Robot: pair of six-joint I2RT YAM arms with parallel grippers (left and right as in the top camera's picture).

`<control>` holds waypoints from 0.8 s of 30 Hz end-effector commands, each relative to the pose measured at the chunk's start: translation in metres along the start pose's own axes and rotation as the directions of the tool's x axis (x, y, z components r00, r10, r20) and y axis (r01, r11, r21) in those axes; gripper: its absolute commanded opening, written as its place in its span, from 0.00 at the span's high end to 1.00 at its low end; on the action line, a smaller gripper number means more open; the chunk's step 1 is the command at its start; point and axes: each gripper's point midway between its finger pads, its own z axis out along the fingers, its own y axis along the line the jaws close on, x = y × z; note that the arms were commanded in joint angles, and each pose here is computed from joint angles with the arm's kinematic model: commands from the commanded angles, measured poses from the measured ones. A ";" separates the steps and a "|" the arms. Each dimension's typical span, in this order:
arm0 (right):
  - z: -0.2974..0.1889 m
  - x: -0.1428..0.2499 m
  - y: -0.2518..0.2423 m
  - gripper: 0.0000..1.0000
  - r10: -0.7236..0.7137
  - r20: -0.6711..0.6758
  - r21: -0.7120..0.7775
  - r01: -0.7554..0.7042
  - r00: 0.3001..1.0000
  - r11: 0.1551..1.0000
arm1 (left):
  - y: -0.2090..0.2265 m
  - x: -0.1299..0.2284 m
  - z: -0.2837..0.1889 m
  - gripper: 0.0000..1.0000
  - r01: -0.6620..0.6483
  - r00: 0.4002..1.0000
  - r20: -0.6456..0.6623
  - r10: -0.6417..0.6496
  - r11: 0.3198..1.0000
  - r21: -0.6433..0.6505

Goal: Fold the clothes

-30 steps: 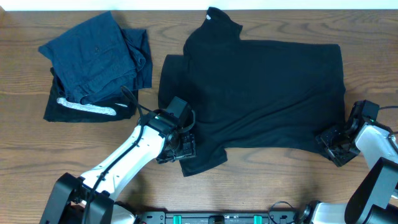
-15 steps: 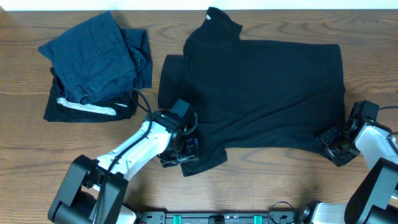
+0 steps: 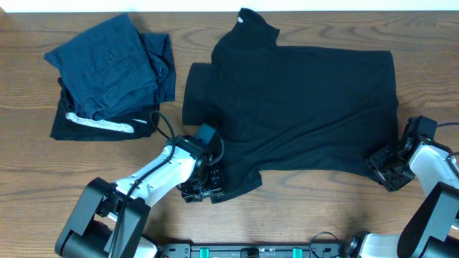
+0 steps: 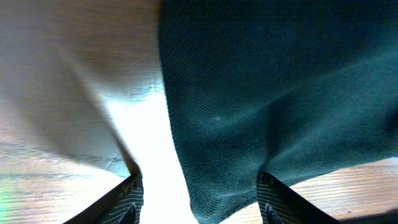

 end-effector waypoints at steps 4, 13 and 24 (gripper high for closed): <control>0.008 0.009 -0.009 0.53 0.005 -0.026 0.026 -0.004 1.000 1.000 | 0.000 0.002 0.004 0.62 -0.008 1.000 -0.008 0.008 1.000 0.006; 0.008 0.009 -0.010 0.76 0.005 -0.029 0.028 -0.004 1.000 1.000 | -0.001 0.000 0.004 0.94 -0.024 1.000 -0.002 0.024 1.000 0.011; -0.019 0.004 -0.018 0.99 -0.010 0.012 0.068 0.009 1.000 0.998 | -0.019 -0.008 -0.024 0.94 -0.158 0.987 0.028 0.157 0.987 0.021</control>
